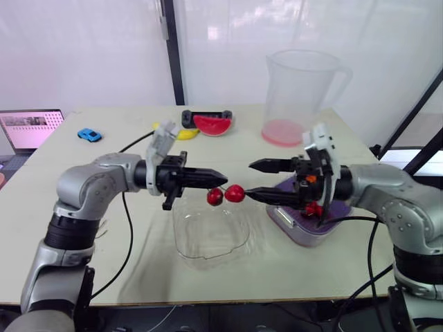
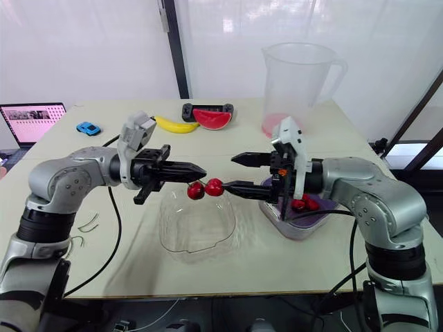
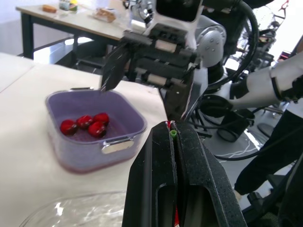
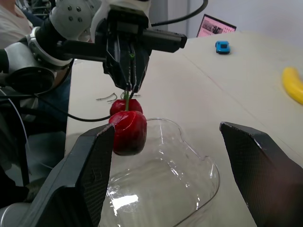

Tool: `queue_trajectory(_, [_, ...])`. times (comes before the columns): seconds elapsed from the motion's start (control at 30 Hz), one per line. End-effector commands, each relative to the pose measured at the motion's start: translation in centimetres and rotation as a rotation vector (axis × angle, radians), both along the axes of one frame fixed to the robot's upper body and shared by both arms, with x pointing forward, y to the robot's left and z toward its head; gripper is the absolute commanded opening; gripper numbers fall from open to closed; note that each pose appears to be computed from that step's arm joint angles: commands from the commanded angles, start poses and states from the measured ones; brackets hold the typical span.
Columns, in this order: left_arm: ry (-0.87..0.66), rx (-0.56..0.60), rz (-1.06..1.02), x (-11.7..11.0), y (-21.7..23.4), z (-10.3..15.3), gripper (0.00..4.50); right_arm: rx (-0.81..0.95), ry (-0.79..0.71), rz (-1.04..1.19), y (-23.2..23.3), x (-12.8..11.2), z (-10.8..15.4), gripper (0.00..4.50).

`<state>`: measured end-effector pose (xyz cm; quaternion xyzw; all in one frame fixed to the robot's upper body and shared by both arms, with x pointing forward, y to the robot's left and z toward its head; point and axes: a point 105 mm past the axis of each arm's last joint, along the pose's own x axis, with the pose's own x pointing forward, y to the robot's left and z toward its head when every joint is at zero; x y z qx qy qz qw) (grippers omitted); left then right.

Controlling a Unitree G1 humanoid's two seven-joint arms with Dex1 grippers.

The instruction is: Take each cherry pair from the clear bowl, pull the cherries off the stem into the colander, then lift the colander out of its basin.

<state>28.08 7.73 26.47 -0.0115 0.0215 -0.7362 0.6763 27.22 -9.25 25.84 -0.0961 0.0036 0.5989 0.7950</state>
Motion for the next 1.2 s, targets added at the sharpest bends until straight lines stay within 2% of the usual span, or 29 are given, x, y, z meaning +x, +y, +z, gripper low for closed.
queue_trajectory(0.03, [-0.041,-0.011,-0.010,-0.5,-0.2,0.7,0.00,0.012,-0.011,0.060,1.4,-1.1,0.4,3.75])
queue_trajectory(0.23, [-0.043,-0.017,-0.001,-0.4,-0.2,0.8,0.00,0.034,0.034,0.072,2.5,-1.6,-0.1,3.75])
queue_trajectory(0.33, [-0.041,-0.016,0.002,-0.4,-0.2,0.9,0.00,0.035,0.045,0.055,2.5,-1.5,-0.4,3.06])
queue_trajectory(0.43, [-0.042,-0.016,0.002,-0.3,-0.2,0.9,0.00,0.039,0.048,0.053,2.7,-1.5,-0.4,1.66])
queue_trajectory(0.83, [-0.047,-0.021,0.006,-0.1,-0.4,1.0,0.00,0.010,0.071,0.011,1.5,-1.0,-1.7,1.66])
queue_trajectory(1.2, [-0.055,-0.019,0.023,0.2,-0.5,0.7,0.00,0.070,0.031,0.059,2.5,-1.7,0.4,1.66])
